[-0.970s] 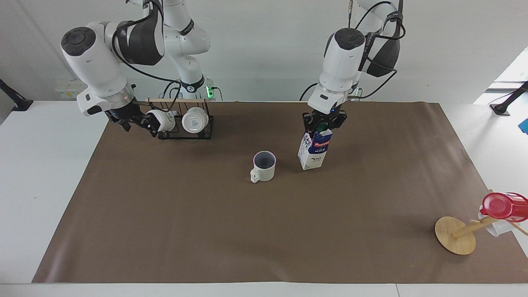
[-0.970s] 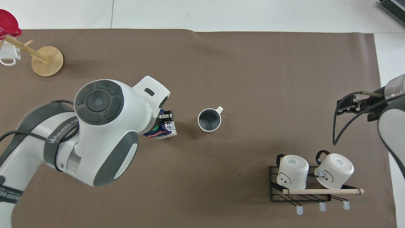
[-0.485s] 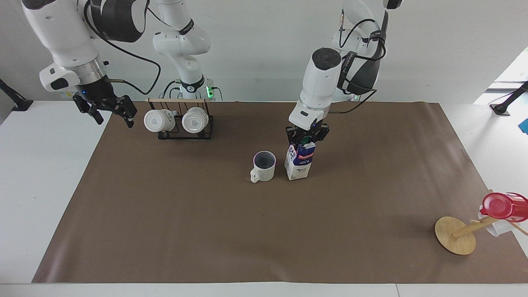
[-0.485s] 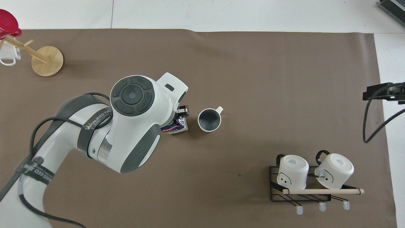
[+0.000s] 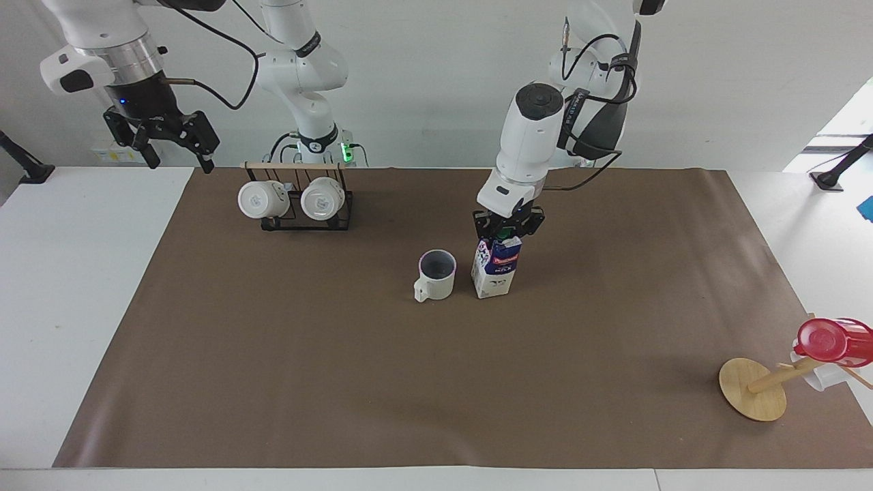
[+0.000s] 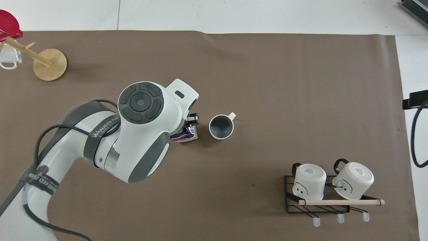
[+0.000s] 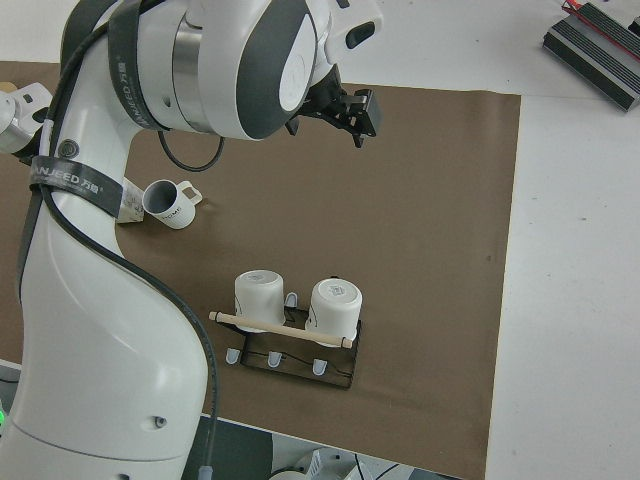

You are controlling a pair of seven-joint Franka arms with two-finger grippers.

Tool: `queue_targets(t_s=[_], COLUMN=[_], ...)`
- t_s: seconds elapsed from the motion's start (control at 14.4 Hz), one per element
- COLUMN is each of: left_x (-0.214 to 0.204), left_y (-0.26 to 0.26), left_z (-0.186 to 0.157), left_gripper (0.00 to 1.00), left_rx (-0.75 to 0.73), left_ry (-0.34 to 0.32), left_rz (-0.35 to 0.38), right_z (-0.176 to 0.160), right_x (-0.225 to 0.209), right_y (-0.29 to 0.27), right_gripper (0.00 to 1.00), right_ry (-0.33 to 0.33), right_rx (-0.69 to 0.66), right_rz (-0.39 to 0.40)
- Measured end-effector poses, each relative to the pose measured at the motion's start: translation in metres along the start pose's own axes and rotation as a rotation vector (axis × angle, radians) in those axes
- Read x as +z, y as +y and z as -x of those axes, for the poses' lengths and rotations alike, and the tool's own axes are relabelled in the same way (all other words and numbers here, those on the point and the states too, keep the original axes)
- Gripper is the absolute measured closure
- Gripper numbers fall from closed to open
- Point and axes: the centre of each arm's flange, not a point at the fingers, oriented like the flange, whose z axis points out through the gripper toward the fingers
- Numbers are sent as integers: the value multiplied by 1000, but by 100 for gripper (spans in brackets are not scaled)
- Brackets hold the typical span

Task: Place cup and milk on table
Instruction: 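Lower the carton, open the left gripper and withdraw it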

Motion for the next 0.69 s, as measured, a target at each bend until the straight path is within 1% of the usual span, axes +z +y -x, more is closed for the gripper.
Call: queue_targets(t_s=[0.07, 0.21, 0.28, 0.35, 0.42, 0.55, 0.69], left_x=[1, 1, 1, 1, 1, -2, -22], left_y=[0, 0, 0, 0, 0, 0, -4], left_z=[0, 0, 0, 0, 0, 0, 0], left_gripper=[44, 26, 13, 4, 0, 0, 0], left_rx=[3, 5, 6, 7, 7, 6, 1], left_ry=[-1, -1, -1, -1, -1, 0, 7], left_rz=[-1, -1, -1, -1, -1, 0, 3], right_z=[3, 5, 5, 6, 6, 7, 9], right_x=[-1, 0, 1, 1, 2, 3, 6], right_y=[-5, -11, -14, -17, -19, -19, -19], right_gripper=[0, 0, 0, 0, 0, 0, 0], right_ry=[-9, -21, -22, -24, -25, -29, -39], right_rx=[-10, -22, -28, -33, -37, -48, -72], right_rz=[-1, -2, -2, -2, -3, -3, -4])
